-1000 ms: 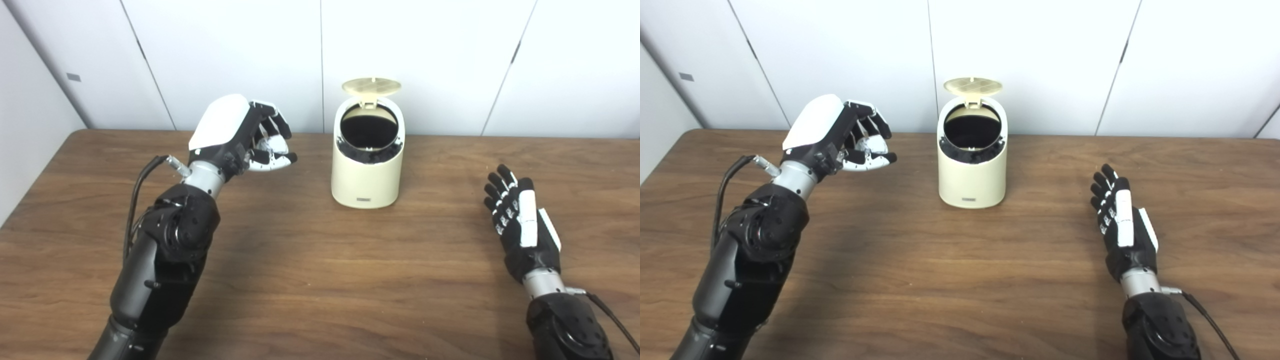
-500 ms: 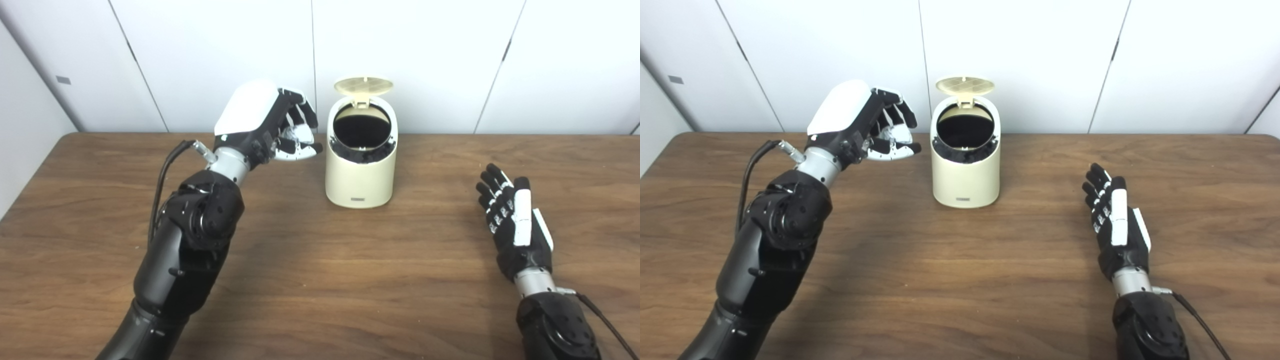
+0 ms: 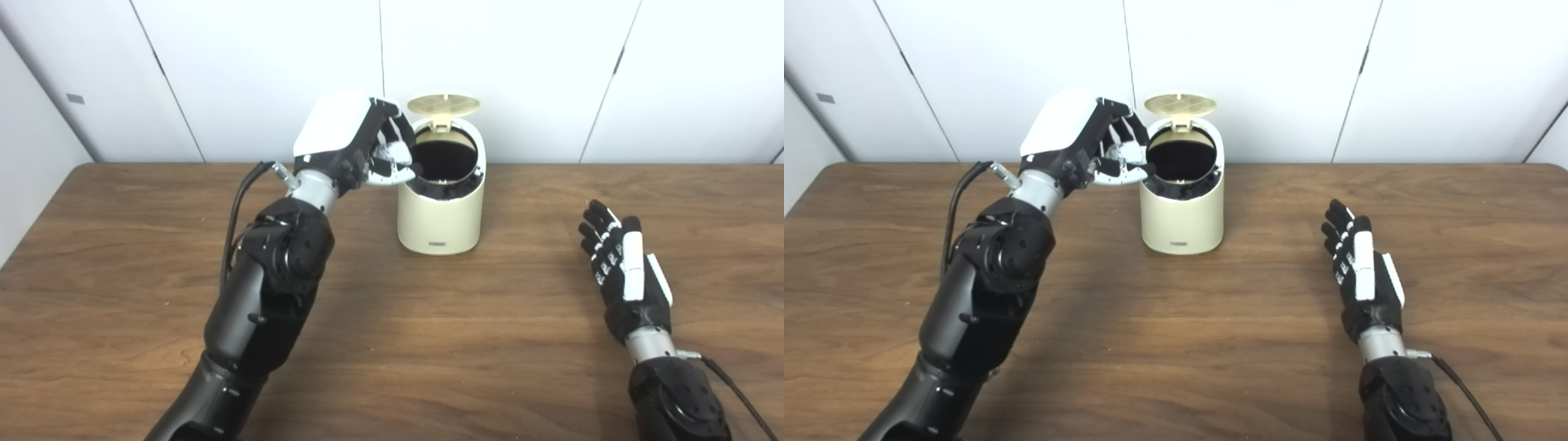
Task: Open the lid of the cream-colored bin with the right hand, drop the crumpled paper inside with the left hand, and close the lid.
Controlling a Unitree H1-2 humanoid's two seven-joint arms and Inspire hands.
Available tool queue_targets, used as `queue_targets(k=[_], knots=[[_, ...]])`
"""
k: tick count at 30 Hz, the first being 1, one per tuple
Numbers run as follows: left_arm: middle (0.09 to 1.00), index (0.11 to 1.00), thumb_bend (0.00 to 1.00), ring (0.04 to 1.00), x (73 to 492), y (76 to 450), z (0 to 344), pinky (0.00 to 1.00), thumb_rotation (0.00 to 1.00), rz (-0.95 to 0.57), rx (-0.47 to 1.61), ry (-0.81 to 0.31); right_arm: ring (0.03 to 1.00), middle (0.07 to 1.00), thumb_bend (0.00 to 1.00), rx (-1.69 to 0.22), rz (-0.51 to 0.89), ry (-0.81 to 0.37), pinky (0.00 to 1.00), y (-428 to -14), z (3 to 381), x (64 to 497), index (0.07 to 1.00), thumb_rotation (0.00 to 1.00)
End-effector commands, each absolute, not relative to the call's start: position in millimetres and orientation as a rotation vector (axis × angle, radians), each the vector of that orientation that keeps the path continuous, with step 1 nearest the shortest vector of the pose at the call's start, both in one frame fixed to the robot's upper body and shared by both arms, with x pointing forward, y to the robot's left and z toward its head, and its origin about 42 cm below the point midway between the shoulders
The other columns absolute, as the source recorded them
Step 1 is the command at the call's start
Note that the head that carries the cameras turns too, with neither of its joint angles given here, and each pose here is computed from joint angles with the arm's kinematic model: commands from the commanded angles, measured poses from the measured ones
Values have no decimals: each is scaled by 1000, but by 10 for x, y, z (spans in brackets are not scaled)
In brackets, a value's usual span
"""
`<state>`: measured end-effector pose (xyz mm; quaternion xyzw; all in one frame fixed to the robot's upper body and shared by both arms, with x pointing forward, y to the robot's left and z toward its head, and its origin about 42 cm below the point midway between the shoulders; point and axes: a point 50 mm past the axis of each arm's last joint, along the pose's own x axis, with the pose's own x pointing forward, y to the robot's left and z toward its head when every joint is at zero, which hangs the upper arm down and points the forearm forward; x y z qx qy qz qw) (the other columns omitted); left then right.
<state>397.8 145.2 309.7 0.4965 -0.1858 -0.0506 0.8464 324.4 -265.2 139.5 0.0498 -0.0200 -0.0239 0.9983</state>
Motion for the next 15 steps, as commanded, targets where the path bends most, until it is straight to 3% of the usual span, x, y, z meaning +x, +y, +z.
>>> queue_targets(k=[1, 15], knots=[[490, 510, 467, 369, 4032, 1397, 3381, 292, 0, -44, 1035, -517, 945, 944, 624, 96, -22, -115, 973, -2624, 1546, 3321, 905, 1000], [532, 510, 464, 395, 4180, 1167, 3303, 264, 0, -52, 1014, -544, 946, 950, 578, 94, 5, -102, 967, -2566, 1506, 3337, 913, 925]])
